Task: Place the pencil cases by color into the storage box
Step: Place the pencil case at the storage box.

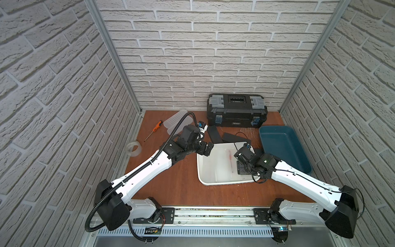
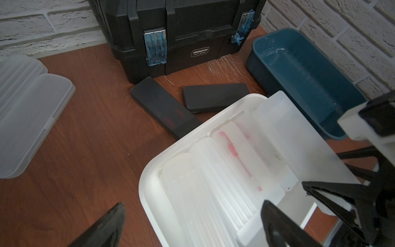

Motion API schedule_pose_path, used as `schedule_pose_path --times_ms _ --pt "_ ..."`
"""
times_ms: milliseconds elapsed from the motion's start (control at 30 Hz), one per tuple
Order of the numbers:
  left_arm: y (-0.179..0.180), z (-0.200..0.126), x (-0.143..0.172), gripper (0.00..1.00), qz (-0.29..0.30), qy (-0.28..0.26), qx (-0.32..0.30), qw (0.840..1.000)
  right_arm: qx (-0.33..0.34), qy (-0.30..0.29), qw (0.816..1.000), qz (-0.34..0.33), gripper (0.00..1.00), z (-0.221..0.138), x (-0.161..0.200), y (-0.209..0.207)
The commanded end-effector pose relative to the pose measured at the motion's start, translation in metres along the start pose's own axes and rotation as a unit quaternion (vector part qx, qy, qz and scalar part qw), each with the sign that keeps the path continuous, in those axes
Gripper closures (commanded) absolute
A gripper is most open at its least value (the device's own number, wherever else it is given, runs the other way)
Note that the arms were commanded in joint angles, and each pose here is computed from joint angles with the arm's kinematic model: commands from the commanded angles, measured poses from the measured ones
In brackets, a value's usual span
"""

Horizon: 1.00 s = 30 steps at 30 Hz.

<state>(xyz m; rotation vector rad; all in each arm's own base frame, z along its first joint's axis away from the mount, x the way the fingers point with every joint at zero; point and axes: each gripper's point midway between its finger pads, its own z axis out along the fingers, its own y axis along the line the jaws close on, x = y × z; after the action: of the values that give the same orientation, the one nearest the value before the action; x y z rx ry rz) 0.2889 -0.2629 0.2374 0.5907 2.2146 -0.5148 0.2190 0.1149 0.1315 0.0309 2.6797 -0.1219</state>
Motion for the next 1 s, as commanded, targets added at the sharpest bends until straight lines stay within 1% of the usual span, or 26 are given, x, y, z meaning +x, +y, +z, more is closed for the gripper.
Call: schedule_pose_path --times_ms 0,267,467,633,700,967 --pt "-0.002 0.001 -0.009 0.02 0.01 -0.024 0.0 1.0 -0.004 -0.008 1.0 0.002 0.33 0.007 -0.006 -0.001" --pt "-0.003 0.004 -0.006 0.02 0.015 -0.023 0.005 1.0 0.007 0.011 1.0 0.002 0.34 0.026 -0.001 -0.007" --pt "-0.007 -0.001 -0.003 0.02 0.053 -0.023 0.017 0.998 0.013 0.028 1.0 -0.001 0.34 0.04 0.005 -0.013" --pt "-0.013 -0.012 -0.005 0.02 0.084 -0.056 0.038 0.994 0.012 0.033 0.999 -0.002 0.34 0.049 0.008 -0.017" --pt "-0.014 -0.015 -0.006 0.02 0.085 -0.065 0.041 0.993 0.013 0.036 0.999 -0.004 0.34 0.052 0.008 -0.019" --pt "-0.011 -0.012 -0.003 0.02 0.082 -0.065 0.034 0.994 0.024 0.048 0.998 -0.011 0.34 0.063 0.008 -0.023"
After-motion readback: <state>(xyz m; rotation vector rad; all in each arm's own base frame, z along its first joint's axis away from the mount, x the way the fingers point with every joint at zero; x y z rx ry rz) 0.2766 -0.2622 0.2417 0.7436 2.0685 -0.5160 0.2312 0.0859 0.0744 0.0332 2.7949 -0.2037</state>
